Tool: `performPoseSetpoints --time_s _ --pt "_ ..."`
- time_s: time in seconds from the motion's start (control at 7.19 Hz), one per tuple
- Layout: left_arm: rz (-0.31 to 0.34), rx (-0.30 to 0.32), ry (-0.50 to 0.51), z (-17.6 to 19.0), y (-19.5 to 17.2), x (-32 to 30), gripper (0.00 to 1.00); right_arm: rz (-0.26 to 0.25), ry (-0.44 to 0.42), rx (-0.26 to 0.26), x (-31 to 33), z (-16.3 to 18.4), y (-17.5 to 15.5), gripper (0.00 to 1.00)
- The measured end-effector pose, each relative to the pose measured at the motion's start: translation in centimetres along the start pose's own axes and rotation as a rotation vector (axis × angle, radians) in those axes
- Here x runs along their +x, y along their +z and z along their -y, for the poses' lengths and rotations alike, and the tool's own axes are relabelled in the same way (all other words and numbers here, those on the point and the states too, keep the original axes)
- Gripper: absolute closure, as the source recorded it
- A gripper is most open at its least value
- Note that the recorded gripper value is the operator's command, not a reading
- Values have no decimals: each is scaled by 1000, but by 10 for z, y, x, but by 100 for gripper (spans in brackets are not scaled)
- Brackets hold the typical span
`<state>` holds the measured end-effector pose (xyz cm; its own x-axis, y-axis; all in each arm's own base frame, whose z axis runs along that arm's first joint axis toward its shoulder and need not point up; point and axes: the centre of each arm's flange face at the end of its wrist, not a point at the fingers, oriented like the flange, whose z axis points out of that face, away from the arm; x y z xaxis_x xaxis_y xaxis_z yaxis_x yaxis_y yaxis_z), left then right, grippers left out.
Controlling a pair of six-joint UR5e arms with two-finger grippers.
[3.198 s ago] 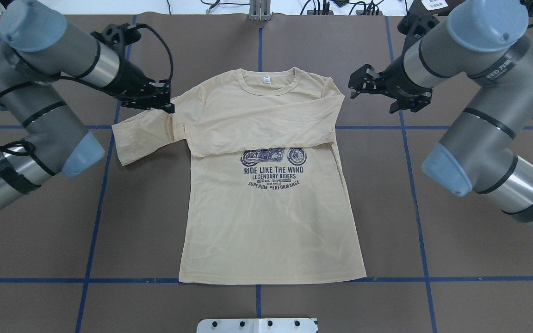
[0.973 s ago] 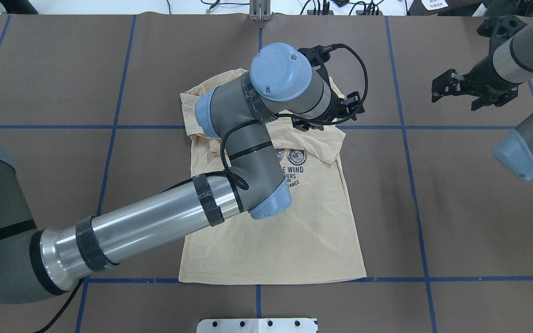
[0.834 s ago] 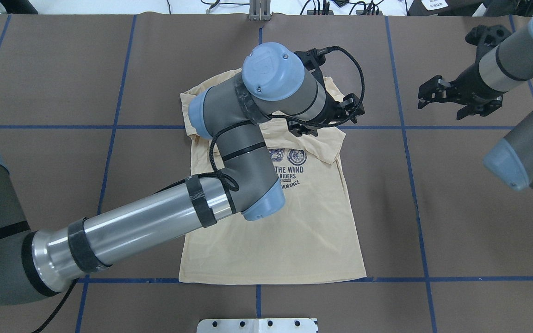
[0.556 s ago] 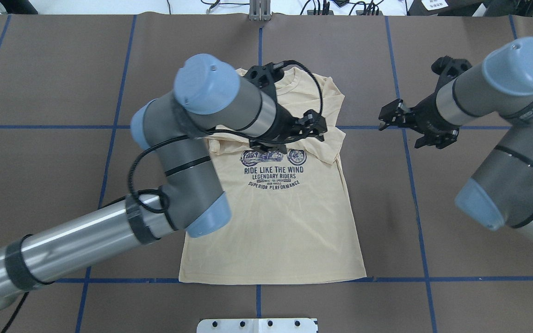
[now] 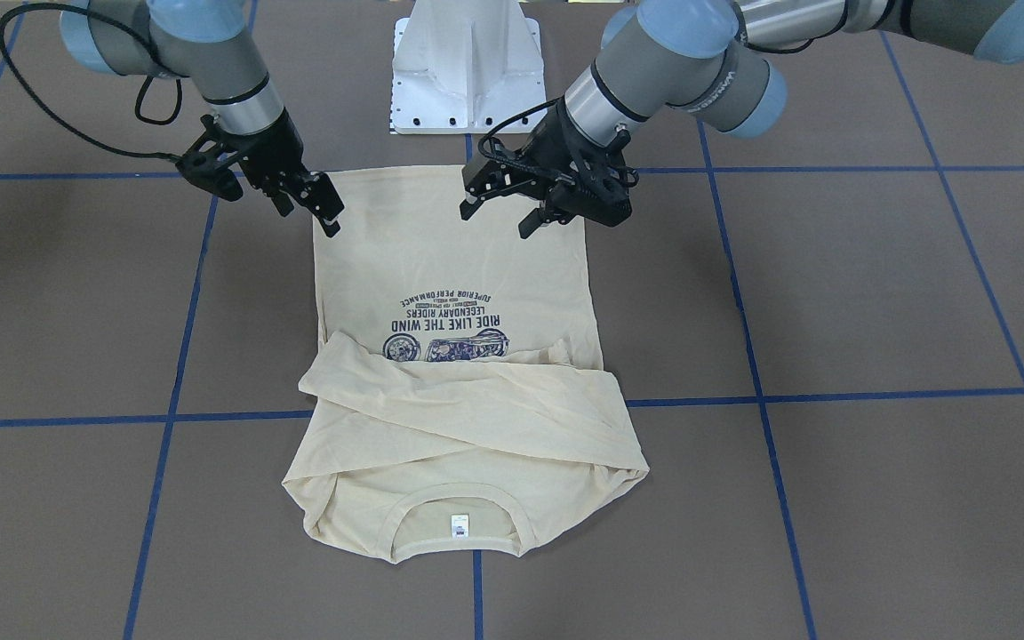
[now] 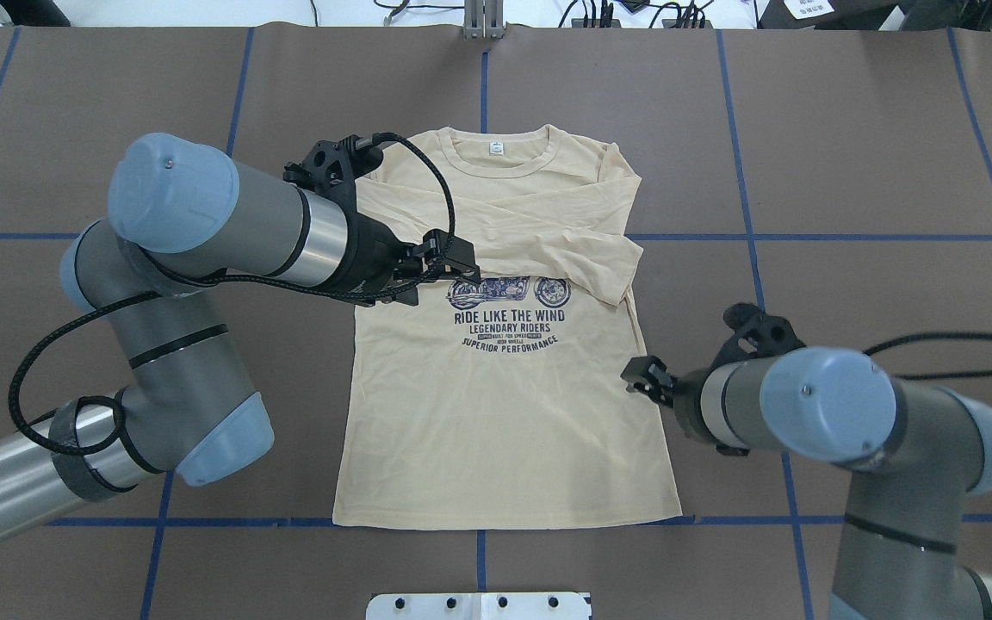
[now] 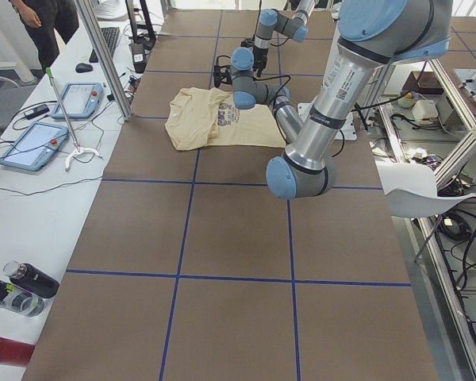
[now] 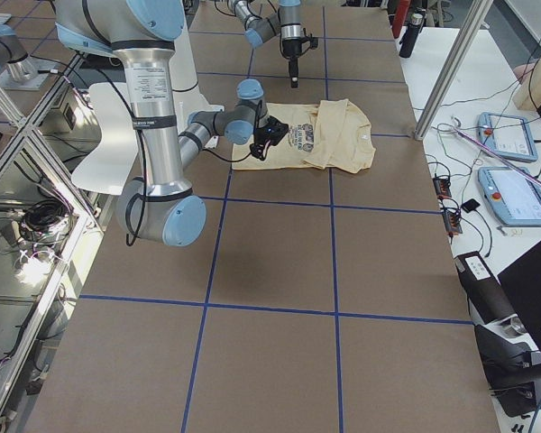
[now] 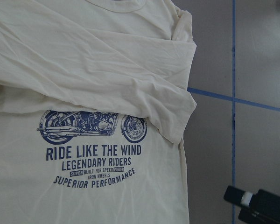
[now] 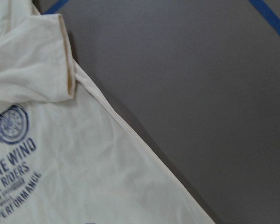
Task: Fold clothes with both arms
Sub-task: 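Release the fold with the left gripper while the right gripper moves to the hem, then move the left gripper to the hem corner nearest the robot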
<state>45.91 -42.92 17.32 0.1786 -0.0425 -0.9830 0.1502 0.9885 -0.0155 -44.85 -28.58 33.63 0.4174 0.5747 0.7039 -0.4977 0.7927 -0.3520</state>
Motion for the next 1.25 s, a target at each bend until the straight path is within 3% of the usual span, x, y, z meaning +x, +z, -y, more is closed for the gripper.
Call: performPoseSetpoints --time_s 0.28,0.56,1.11,1.25 --pt "20 3 -11 1 -1 -15 1 -29 43 23 46 -54 13 13" --pt "24 7 -19 1 -2 -17 1 -35 64 33 62 -78 19 21" --pt "26 8 -22 1 -2 -20 1 -40 79 47 69 -81 23 21" --pt "27 9 -22 1 -2 -21 1 -45 76 57 72 -80 26 32"
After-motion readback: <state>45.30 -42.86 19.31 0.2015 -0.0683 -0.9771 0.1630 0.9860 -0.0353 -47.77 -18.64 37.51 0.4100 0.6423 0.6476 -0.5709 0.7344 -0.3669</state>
